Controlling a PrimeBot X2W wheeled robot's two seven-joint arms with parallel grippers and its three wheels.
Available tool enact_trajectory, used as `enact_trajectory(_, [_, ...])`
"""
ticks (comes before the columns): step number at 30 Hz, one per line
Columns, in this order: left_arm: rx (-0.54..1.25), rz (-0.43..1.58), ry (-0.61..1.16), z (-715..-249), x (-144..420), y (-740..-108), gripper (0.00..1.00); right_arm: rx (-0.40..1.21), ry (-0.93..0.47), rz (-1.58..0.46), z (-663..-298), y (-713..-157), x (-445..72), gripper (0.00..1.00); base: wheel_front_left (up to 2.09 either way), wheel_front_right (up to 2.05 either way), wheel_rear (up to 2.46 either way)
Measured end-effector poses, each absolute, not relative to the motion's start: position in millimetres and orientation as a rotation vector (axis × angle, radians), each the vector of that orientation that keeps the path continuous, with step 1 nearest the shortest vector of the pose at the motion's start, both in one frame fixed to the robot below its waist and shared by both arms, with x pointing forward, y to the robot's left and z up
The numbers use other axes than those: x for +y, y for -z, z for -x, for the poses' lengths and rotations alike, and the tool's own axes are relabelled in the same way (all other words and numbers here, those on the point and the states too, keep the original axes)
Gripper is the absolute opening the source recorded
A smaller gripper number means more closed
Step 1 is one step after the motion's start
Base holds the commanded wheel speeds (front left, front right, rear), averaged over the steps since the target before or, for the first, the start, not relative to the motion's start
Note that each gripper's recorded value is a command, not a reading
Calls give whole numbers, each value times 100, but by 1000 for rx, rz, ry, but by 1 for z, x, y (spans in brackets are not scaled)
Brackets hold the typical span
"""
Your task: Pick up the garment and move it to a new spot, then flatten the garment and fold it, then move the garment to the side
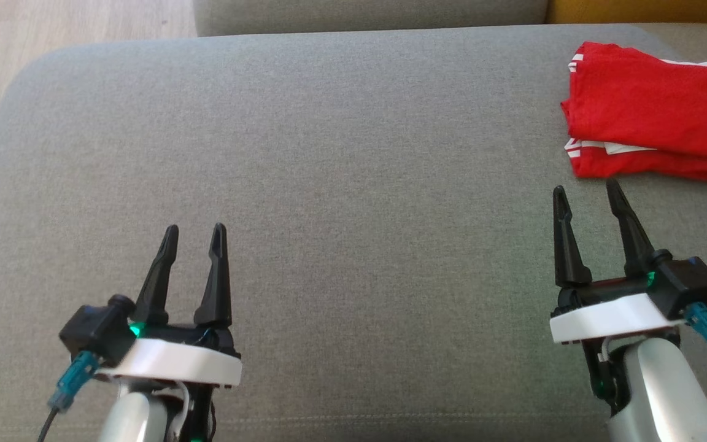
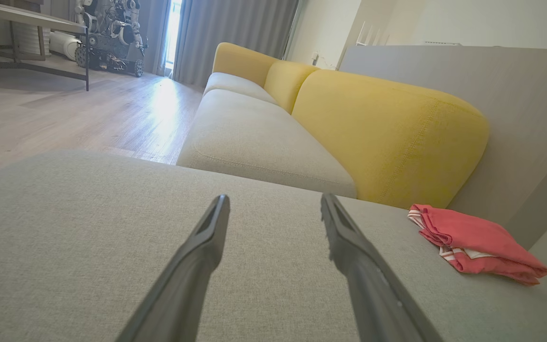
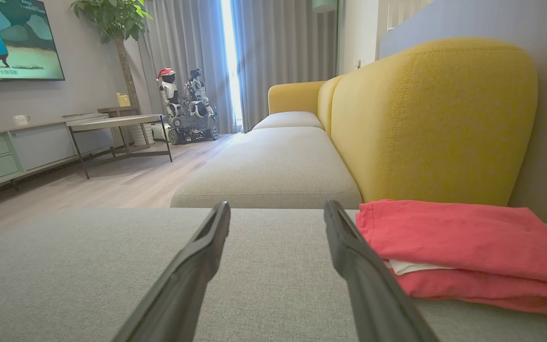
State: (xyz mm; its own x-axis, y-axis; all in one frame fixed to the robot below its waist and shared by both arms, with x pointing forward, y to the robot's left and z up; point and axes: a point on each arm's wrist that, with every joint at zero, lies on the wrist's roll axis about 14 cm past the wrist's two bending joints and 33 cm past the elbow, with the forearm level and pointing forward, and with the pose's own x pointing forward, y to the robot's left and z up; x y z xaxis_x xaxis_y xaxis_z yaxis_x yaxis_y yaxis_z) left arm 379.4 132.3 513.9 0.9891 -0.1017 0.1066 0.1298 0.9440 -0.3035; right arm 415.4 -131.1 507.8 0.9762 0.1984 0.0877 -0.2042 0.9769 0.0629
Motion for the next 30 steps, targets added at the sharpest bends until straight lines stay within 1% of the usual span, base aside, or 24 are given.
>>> enact_trajectory(7, [-93, 344, 120, -380, 134, -514, 100, -80, -200, -71, -415, -508, -132, 100, 0, 0, 0])
enact_trajectory(17, [-71, 327, 116, -380, 135, -507, 100, -72, -197, -75, -413, -505, -133, 100, 0, 0, 0])
enact_trajectory(21, [-108, 332, 147, -380, 132, -519, 100, -72, -197, -74, -413, -505, -133, 100, 0, 0, 0])
enact_trajectory(30, [-147, 320, 132, -382, 139, -530, 100, -75, -196, -73, -412, -507, -134, 100, 0, 0, 0])
